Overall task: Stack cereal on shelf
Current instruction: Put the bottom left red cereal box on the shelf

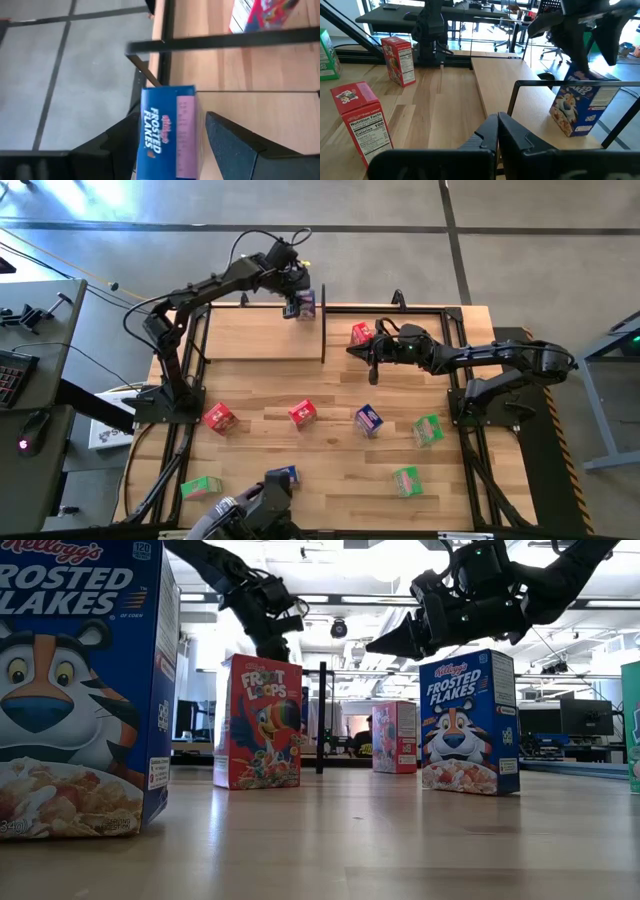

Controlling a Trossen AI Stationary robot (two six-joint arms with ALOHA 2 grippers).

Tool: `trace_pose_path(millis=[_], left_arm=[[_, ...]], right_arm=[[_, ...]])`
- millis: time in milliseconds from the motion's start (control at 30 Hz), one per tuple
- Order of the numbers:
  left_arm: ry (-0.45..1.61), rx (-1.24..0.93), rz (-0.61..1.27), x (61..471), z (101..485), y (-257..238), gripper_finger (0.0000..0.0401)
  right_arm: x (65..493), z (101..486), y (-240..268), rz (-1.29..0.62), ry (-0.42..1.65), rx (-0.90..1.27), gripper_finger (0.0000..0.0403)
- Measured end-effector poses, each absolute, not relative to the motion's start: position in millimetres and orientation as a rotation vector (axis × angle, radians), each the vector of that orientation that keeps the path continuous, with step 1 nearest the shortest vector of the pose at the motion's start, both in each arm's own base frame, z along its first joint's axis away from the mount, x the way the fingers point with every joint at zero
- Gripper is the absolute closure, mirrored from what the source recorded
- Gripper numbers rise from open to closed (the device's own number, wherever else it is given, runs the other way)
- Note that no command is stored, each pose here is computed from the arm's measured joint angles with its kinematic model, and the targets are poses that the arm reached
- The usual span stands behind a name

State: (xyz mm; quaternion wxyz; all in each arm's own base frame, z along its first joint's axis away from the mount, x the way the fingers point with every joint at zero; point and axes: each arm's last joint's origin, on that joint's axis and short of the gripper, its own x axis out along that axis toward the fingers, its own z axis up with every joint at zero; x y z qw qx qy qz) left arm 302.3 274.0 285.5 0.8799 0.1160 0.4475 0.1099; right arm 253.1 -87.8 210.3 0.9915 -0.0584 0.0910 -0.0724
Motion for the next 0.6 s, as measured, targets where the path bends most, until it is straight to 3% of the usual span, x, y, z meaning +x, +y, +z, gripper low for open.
trace_pose_path(millis=[233,367,600], left_arm=[[0.937,0.255,0.225,301,288,273,0.0187],[0.897,0.296,0.283,292,313,264,0.0193],[0.762,0.165,0.288,273,348,224,0.0262]], right_arm=[[253,210,-88,-0.145,0.183,-0.117,0.0403],[253,210,-88,-0.145,0.185,-0.116,0.0403],[253,210,-88,-0.144,0.187,-0.129,0.0403]])
